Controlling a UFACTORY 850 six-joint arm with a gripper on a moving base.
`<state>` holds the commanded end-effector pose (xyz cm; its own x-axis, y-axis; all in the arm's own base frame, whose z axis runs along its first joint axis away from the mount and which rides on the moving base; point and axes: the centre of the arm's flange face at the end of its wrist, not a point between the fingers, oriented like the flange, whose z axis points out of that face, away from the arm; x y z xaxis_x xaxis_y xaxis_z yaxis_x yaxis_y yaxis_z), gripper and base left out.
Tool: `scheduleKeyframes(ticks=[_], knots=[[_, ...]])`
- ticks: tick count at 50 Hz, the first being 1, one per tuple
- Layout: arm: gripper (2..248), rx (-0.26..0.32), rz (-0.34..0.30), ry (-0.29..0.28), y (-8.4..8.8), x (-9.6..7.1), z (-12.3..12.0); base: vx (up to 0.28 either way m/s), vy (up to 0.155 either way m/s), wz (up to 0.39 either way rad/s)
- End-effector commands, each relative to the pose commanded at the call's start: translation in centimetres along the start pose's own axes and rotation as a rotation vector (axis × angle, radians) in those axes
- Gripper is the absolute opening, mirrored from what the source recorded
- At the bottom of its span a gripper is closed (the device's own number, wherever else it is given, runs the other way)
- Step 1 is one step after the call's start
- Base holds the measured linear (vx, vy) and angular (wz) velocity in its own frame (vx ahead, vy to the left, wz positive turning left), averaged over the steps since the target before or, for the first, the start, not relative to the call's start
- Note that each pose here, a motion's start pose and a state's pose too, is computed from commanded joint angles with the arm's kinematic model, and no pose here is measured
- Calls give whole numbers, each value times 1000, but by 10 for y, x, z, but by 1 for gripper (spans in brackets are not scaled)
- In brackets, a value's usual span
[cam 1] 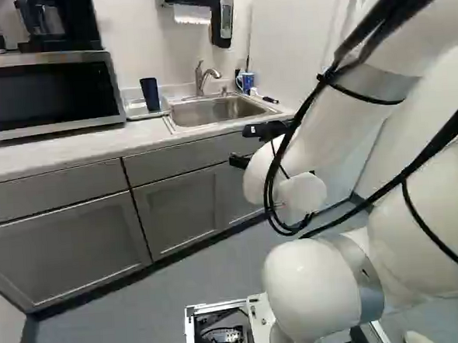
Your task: Rinse the cup and place it in the tray
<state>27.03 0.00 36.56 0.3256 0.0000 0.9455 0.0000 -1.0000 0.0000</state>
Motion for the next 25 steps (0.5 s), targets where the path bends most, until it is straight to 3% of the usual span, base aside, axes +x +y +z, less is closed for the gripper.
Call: scheduleKeyframes(ticks=[25], knots=[[247,0,0,0,0,0,0,0,0,0]])
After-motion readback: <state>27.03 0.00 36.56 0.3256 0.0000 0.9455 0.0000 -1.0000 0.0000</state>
